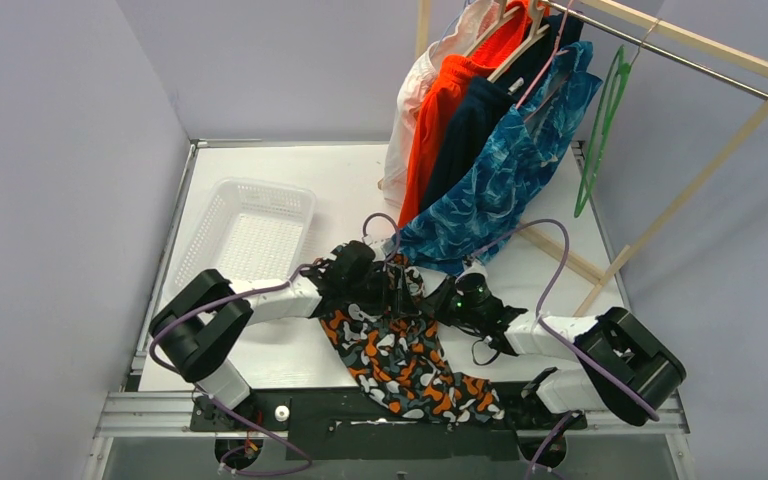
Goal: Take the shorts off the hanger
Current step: Pick up the shorts at the center of the board.
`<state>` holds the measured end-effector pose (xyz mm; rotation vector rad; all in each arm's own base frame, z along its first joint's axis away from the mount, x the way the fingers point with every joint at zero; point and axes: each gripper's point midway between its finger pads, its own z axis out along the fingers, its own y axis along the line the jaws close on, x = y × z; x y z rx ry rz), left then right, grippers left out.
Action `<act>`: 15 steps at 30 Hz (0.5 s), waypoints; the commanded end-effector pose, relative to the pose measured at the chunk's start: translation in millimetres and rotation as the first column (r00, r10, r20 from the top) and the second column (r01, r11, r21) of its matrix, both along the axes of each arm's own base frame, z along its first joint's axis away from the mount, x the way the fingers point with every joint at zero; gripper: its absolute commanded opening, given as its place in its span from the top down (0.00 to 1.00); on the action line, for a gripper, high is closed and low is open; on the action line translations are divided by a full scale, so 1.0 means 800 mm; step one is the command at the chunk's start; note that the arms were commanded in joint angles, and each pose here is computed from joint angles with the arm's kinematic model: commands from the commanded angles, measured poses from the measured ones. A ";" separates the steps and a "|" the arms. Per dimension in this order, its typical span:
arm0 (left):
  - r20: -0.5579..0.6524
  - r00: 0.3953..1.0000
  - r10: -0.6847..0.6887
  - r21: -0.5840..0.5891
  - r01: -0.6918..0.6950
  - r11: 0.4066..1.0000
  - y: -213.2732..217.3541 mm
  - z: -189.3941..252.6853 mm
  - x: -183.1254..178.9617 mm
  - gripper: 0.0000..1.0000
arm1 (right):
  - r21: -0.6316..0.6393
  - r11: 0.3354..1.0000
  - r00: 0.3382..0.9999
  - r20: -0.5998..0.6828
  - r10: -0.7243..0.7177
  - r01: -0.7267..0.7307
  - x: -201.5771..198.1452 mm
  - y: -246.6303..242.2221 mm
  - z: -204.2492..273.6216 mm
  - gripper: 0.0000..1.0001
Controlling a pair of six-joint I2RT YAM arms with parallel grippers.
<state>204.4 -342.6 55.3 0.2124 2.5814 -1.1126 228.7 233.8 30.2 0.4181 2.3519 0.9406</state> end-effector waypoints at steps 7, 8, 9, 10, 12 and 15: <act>-0.007 0.997 -0.078 -0.070 0.077 0.995 -0.028 0.004 -0.006 0.29 | 0.185 0.982 0.996 0.090 0.020 -0.037 0.005 0.015 0.035 0.94; 0.001 0.998 -0.058 -0.035 0.058 0.998 -0.022 -0.002 -0.004 0.32 | 0.190 0.981 0.996 0.092 0.018 -0.035 0.004 0.013 0.036 0.94; 0.004 0.999 -0.034 -0.002 0.034 0.999 -0.015 -0.007 0.000 0.35 | 0.190 0.981 0.995 0.094 0.021 -0.039 0.004 0.012 0.037 0.94; 0.004 1.000 -0.014 0.021 0.014 1.000 -0.010 -0.011 0.002 0.40 | 0.188 0.981 0.995 0.095 0.024 -0.042 0.003 0.012 0.038 0.94; 0.013 1.000 0.015 0.044 -0.015 0.999 -0.005 -0.014 0.008 0.50 | 0.182 0.982 0.995 0.093 0.039 -0.056 0.000 0.012 0.037 0.94; 0.020 1.000 0.015 0.019 -0.016 1.000 -0.013 -0.010 0.013 0.52 | 0.207 0.975 0.993 0.102 0.065 -0.085 -0.004 0.017 0.039 0.94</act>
